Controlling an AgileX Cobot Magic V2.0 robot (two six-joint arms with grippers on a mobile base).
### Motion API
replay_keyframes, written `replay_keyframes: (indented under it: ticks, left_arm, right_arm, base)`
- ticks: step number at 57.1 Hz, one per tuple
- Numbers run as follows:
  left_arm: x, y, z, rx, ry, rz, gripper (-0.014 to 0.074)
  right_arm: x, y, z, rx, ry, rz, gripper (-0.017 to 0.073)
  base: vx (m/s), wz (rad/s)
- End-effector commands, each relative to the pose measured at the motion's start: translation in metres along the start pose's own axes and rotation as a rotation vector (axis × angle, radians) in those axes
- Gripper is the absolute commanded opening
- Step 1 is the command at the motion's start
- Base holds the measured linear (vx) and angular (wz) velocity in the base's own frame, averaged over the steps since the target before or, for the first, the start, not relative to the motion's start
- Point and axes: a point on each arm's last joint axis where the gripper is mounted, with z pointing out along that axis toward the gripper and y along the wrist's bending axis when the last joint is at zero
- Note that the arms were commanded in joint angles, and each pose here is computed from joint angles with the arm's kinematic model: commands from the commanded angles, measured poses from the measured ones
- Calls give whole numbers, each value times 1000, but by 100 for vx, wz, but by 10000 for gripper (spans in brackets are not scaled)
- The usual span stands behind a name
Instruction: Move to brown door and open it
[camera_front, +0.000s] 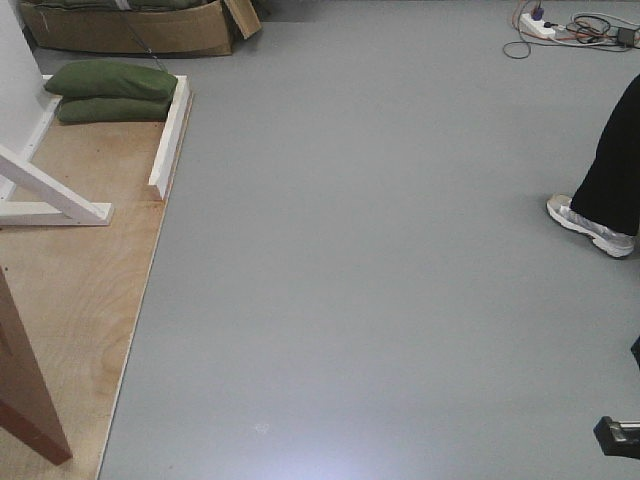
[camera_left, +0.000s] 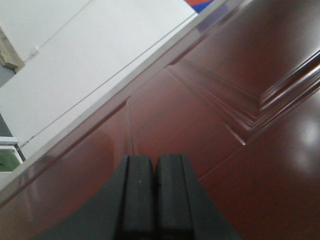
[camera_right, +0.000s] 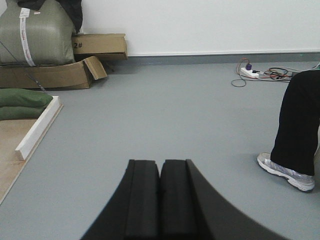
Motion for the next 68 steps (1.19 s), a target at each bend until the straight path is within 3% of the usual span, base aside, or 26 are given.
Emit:
replay_keyframes:
  ticks: [1, 15, 29, 43, 68]
  left_arm:
    - [2, -41, -9, 98, -44, 5, -3]
    - [45, -69, 9, 188, 76, 35, -3]
    - [100, -100, 27, 297, 199, 109, -3]
    - [136, -121, 32, 361, 287, 86, -3]
    - [141, -124, 32, 372, 299, 83, -3]
  right_arm:
    - [-6, -1, -1, 9, -88, -5, 0]
    - [-6, -1, -1, 9, -88, -5, 0]
    - [-6, -1, -1, 9, -88, -5, 0]
    - [-6, -1, -1, 9, -88, -5, 0]
    - [-6, -1, -1, 9, -88, -5, 0]
  base:
    - [0, 0]
    - [0, 0]
    - [0, 0]
    - [0, 0]
    - [0, 0]
